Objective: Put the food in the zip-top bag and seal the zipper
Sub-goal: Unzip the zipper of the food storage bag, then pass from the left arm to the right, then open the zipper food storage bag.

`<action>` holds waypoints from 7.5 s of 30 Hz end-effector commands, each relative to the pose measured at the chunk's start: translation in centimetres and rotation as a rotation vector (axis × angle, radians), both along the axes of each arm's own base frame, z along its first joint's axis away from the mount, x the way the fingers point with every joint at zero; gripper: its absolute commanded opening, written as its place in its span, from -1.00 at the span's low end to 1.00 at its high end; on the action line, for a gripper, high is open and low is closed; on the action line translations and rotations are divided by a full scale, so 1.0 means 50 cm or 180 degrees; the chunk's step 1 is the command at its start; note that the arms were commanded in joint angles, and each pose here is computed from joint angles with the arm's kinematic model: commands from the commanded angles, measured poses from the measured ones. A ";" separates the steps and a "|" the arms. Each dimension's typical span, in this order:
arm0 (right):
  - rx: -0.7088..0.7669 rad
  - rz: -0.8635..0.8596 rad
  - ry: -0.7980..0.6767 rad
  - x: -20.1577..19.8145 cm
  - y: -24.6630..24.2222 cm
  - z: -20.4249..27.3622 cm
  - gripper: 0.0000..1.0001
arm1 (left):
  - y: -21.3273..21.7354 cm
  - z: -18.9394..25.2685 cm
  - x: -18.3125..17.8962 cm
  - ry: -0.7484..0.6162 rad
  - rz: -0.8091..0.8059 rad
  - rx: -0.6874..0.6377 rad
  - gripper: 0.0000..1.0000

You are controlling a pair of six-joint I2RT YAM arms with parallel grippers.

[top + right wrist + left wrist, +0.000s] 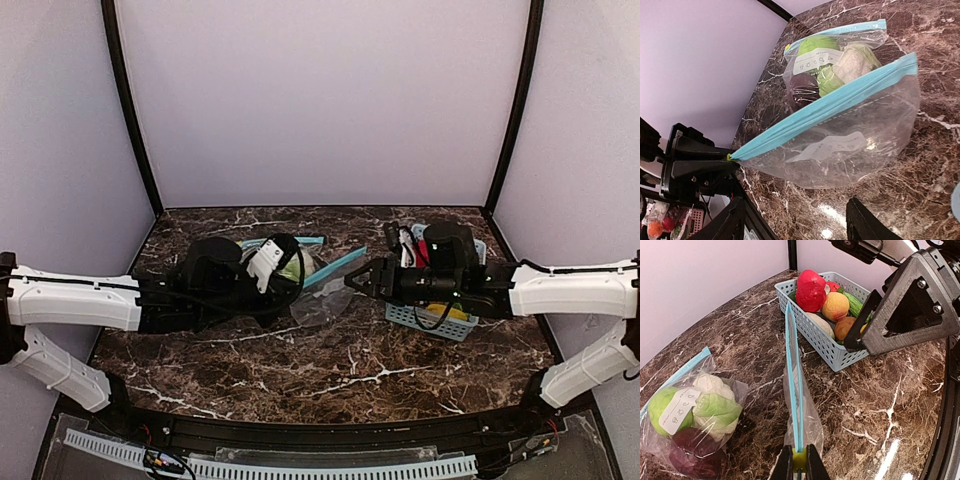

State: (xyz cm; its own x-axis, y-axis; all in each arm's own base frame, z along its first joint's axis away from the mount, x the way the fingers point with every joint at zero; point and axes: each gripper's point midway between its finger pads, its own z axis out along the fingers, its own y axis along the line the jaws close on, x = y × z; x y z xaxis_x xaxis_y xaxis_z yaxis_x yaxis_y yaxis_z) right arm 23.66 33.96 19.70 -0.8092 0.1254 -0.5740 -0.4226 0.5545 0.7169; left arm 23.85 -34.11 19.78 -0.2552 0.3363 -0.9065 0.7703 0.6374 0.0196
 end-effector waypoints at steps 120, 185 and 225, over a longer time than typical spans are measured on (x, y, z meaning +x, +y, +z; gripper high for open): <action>-0.0293 0.0319 -0.0784 0.021 0.109 -0.001 -1.00 | -0.083 0.039 0.086 0.1403 -0.0098 -0.0910 0.58; -0.2154 -0.0670 -0.0517 0.111 0.060 -0.165 0.12 | -0.064 -0.067 0.102 0.1684 -0.0053 -0.0497 -0.99; -0.1623 -0.0881 -0.0175 0.129 0.075 -0.124 -1.00 | -0.068 -0.156 0.090 0.1884 0.0074 -0.0172 0.28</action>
State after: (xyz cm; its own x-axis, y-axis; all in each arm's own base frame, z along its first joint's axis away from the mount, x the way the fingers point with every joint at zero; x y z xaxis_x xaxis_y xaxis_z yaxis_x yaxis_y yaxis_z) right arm 29.66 36.76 11.81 -0.7640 -0.0351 -0.6443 -0.2602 0.9305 0.2578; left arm 29.25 -37.23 12.38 -0.7130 0.2883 -0.6392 0.6323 0.6583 -0.4084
